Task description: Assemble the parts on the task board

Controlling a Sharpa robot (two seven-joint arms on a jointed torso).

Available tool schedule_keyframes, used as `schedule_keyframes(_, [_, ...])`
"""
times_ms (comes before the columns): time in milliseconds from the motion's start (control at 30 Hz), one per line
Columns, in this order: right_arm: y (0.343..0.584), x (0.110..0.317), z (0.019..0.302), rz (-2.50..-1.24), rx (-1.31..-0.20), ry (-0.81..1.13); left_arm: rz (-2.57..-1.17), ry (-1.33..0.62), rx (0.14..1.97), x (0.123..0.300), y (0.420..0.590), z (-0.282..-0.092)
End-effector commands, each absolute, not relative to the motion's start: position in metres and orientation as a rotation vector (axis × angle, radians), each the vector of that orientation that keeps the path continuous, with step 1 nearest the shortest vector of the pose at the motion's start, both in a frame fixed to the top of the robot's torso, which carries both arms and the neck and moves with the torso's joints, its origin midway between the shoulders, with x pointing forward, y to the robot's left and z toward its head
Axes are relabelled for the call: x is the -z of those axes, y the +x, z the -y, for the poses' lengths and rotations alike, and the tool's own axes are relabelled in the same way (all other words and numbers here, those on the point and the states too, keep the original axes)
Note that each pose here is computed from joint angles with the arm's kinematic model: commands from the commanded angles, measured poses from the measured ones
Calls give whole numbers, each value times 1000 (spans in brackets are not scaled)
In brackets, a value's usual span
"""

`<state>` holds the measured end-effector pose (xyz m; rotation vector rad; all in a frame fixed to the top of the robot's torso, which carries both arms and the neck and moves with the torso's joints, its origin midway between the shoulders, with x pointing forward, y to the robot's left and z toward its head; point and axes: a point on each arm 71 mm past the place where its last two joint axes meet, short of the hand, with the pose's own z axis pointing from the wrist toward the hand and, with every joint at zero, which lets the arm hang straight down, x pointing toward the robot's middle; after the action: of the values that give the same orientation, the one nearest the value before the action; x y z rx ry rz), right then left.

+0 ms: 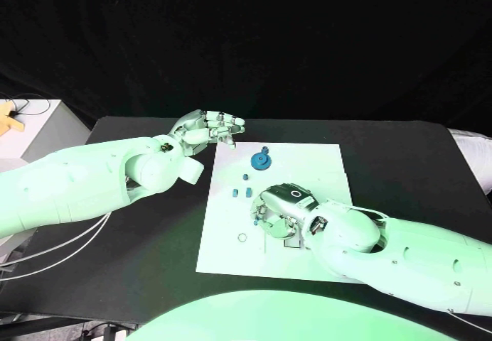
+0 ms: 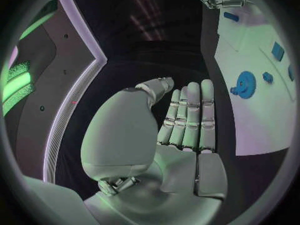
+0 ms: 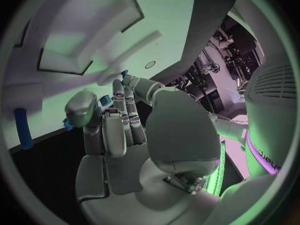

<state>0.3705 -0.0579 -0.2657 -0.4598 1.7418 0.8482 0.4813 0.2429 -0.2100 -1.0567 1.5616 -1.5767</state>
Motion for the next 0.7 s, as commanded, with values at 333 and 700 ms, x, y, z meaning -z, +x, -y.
schedule_keyframes(333, [366,274,59,-1789,-895,-463,-1566,-1048,1595,209,481,-242])
schedule_keyframes(700, [370,270,64,-1738,-907,-389,-1568,-1051,1590,209,481,-244])
